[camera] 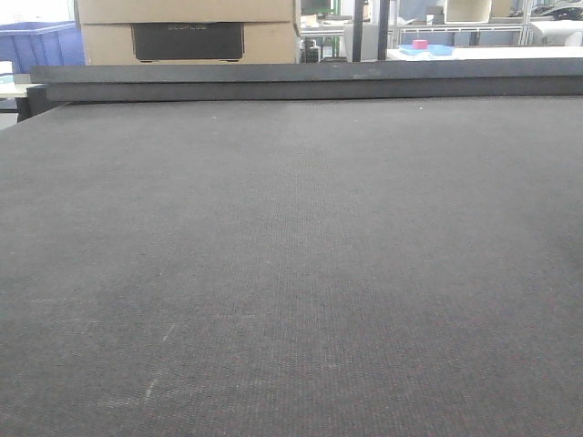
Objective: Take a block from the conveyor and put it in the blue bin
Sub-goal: 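Lift both held blocks up off the conveyor belt, then drive the base past the red table toward the blue bin shelf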
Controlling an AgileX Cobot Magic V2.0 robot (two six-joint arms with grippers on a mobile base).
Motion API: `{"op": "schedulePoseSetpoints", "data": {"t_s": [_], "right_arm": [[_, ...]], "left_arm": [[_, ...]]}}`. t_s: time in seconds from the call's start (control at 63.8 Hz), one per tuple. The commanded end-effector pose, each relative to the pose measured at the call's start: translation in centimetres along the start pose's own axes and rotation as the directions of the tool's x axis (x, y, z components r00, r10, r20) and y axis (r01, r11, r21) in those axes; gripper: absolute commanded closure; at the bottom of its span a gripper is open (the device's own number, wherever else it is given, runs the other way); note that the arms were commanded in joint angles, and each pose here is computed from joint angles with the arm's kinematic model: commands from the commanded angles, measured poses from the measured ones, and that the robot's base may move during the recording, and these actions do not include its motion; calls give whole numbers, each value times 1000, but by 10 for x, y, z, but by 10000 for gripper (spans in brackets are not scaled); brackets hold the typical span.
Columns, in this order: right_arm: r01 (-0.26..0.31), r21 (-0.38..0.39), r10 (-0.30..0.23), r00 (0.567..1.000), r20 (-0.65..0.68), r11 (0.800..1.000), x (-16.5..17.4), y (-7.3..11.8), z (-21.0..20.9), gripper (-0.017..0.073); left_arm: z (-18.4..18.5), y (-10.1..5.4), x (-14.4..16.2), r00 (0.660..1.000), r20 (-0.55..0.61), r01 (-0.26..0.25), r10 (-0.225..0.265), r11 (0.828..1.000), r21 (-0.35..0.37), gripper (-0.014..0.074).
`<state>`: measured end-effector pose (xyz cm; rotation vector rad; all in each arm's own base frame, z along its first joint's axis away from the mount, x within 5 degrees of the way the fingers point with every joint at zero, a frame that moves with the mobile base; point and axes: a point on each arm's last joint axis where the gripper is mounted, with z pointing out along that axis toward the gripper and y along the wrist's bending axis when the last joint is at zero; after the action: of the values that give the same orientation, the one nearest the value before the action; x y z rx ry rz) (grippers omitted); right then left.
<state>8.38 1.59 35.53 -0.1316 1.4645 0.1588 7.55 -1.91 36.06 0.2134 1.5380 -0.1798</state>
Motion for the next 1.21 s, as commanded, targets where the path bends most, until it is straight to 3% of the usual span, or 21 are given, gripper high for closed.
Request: {"op": "schedulePoseSetpoints", "data": {"t_s": [0.0, 1.191], "right_arm": [[1, -2, -1, 1000, 23, 1000, -4, 0, -1, 721], [1, -2, -1, 1000, 23, 1000, -4, 0, -1, 721]], "left_arm": [[-1, 0, -5, 999, 34, -6, 6, 1000, -4, 704], [-1, 0, -5, 999, 34, -6, 6, 1000, -4, 704]]}}
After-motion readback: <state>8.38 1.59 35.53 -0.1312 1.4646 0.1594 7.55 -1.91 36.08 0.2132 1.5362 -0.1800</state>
